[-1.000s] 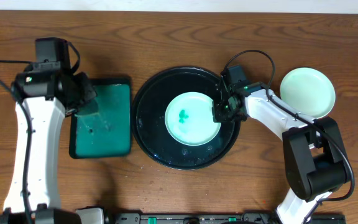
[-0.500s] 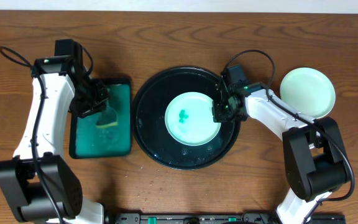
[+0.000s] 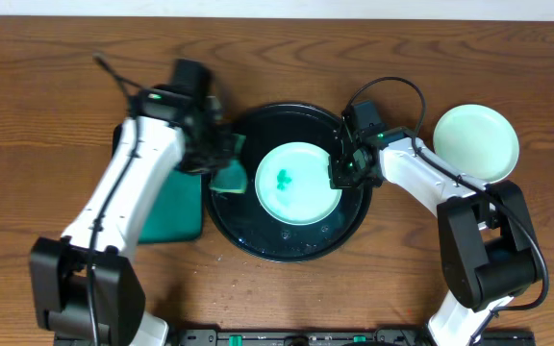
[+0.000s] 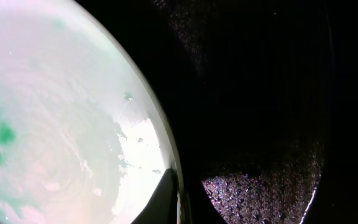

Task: Clean dirty plates on tray and stack at the side
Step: 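Carry the sponge with the left gripper onto the mint-green plate, then scrub the mint-green plate with the sponge while the right gripper holds it, then return the sponge with the left gripper to the green tray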

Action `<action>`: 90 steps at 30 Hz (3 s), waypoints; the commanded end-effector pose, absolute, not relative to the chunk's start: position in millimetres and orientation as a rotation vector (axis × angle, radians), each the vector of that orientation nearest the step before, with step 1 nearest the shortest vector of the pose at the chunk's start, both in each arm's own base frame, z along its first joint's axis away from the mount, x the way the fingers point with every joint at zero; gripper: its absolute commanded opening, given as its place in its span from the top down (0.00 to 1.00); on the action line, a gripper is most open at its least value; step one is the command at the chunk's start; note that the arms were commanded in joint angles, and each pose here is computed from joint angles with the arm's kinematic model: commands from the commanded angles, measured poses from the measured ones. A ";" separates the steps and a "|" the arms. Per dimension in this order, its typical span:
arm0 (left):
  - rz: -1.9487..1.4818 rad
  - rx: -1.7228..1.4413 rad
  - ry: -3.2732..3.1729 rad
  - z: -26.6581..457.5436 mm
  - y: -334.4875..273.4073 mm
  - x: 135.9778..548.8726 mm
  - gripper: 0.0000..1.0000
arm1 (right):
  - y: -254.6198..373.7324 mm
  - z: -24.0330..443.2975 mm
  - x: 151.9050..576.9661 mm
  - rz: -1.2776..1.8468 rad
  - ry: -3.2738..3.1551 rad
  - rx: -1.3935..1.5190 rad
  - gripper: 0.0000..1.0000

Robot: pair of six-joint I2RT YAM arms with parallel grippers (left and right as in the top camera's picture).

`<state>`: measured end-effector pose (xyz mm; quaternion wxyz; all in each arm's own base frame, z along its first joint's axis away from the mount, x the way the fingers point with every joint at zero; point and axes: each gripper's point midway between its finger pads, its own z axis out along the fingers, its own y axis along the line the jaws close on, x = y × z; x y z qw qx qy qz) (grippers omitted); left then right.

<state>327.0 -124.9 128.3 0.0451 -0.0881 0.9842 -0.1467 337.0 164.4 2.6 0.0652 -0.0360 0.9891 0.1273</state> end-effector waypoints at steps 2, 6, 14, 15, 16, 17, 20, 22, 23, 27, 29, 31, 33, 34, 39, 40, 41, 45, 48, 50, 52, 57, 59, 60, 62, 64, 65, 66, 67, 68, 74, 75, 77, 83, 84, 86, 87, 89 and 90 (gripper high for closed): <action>-0.523 -0.209 3.004 123.5 -180.0 331.1 0.93 | 181.9 -17.3 305.5 0.480 3.086 -0.155 0.99; -0.527 -0.159 3.042 98.3 -210.4 329.8 0.93 | 182.8 -17.0 305.2 0.489 3.086 -0.156 0.99; -0.441 -0.337 3.171 21.2 -226.9 330.7 0.93 | 183.6 -16.7 304.3 0.499 3.089 -0.157 0.99; -0.419 -0.380 3.190 12.6 -224.4 329.5 0.93 | 183.6 -16.7 304.2 0.498 3.090 -0.156 0.99; -0.404 -0.406 3.205 6.0 -223.0 328.1 0.93 | 183.5 -16.7 304.0 0.498 3.091 -0.156 0.99; -0.393 -0.428 3.217 0.6 -222.2 326.7 0.93 | 183.5 -16.7 304.0 0.498 3.091 -0.156 0.99; -0.434 -0.440 3.273 -10.6 -229.2 317.6 0.93 | 183.5 -16.8 303.9 0.498 3.091 -0.157 0.99; -0.537 -0.418 3.314 -11.2 -243.2 308.6 0.93 | 183.5 -16.8 304.1 0.498 3.090 -0.157 0.99; -0.607 -0.383 3.334 -10.3 -252.6 303.1 0.93 | 183.7 -16.7 304.6 0.499 3.088 -0.157 0.99; -0.799 -0.204 3.353 -3.5 -287.8 286.0 0.93 | 183.9 -16.6 305.1 0.499 3.086 -0.158 0.99; -0.881 -0.111 3.343 0.6 -306.0 277.9 0.93 | 183.7 -16.7 304.7 0.499 3.087 -0.158 0.99; -0.960 -0.044 3.328 5.1 -322.3 271.3 0.93 | 183.8 -16.6 304.6 0.499 3.088 -0.157 0.99; -0.997 -0.006 3.307 7.0 -333.3 269.2 0.93 | 183.5 -16.7 304.0 0.497 3.091 -0.157 0.99; -1.008 -0.004 3.298 7.6 -336.8 269.5 0.93 | 183.3 -16.8 303.7 0.497 3.092 -0.157 0.99; -0.960 -0.047 3.255 3.7 -331.2 285.3 0.93 | 182.6 -17.0 302.1 0.494 3.099 -0.155 0.99; -0.917 -0.068 3.248 0.9 -324.7 290.8 0.93 | 182.7 -16.9 302.0 0.495 3.100 -0.155 0.99; -0.848 -0.103 3.245 -3.4 -314.4 297.4 0.93 | 182.5 -17.1 301.6 0.494 3.102 -0.154 0.99; -0.405 -0.288 3.221 -22.9 -242.9 325.3 0.93 | 181.9 -17.2 300.3 0.491 3.108 -0.153 0.99; -0.124 -0.383 3.197 -28.1 -194.3 333.9 0.93 | 181.8 -17.2 300.3 0.491 3.108 -0.153 0.99; 0.038 -0.432 3.177 -28.7 -164.4 337.1 0.93 | 181.9 -17.2 300.4 0.491 3.107 -0.153 0.99; 0.159 -0.464 3.162 -27.7 -141.8 338.0 0.93 | 181.9 -17.2 300.4 0.491 3.107 -0.154 0.99; 0.419 -0.487 3.108 -22.1 -100.0 338.8 0.93 | 181.9 -17.2 300.6 0.490 3.106 -0.154 0.99; 0.536 -0.489 3.061 -16.7 -86.3 340.4 0.93 | 181.8 -17.2 300.6 0.490 3.107 -0.154 0.99; 0.588 -0.484 3.038 -13.2 -80.6 342.0 0.93 | 181.7 -17.3 300.5 0.489 3.107 -0.154 0.99; 0.646 -0.467 3.011 -6.8 -74.4 344.8 0.93 | 181.7 -17.3 300.4 0.489 3.107 -0.154 0.99; 0.671 -0.461 2.996 -0.9 -71.7 347.0 0.93 | 181.7 -17.3 300.5 0.489 3.107 -0.154 0.99; 0.669 -0.462 2.994 2.1 -72.2 348.2 0.93 | 181.7 -17.3 300.5 0.489 3.107 -0.154 0.99; 0.665 -0.464 2.991 4.9 -72.9 349.9 0.93 | 181.7 -17.3 300.5 0.489 3.107 -0.154 0.99; 0.645 -0.466 2.980 11.9 -75.4 355.2 0.93 | 181.7 -17.3 300.3 0.489 3.108 -0.154 0.99; 0.634 -0.465 2.977 15.5 -77.1 357.1 0.93 | 181.6 -17.3 300.2 0.489 3.109 -0.154 0.99; 0.451 -0.388 3.002 41.3 -99.3 370.7 0.93 | 180.1 -17.8 299.3 0.477 3.114 -0.152 0.99; 0.437 -0.390 3.002 45.2 -100.7 371.0 0.93 | 180.1 -17.8 299.3 0.477 3.114 -0.152 0.99; 0.393 -0.376 3.015 52.9 -104.8 369.2 0.93 | 180.1 -17.8 299.4 0.477 3.114 -0.152 0.99; 0.286 -0.374 3.043 81.0 -111.3 354.5 0.93 | 180.1 -17.8 299.4 0.477 3.113 -0.153 0.99; 0.285 -0.374 3.042 87.1 -109.9 351.5 0.93 | 180.1 -17.8 299.4 0.477 3.113 -0.153 0.99; 0.285 -0.379 3.041 97.1 -106.5 346.1 0.93 | 180.1 -17.8 299.3 0.477 3.114 -0.152 0.99; 0.284 -0.381 3.039 102.2 -104.8 343.7 0.93 | 180.1 -17.8 299.3 0.477 3.114 -0.153 0.99; 0.279 -0.398 3.033 115.1 -98.1 338.0 0.93 | 180.0 -17.8 299.2 0.476 3.114 -0.152 0.99; 0.280 -0.406 3.030 118.8 -95.1 336.4 0.93 | 180.0 -17.8 299.2 0.476 3.114 -0.152 0.99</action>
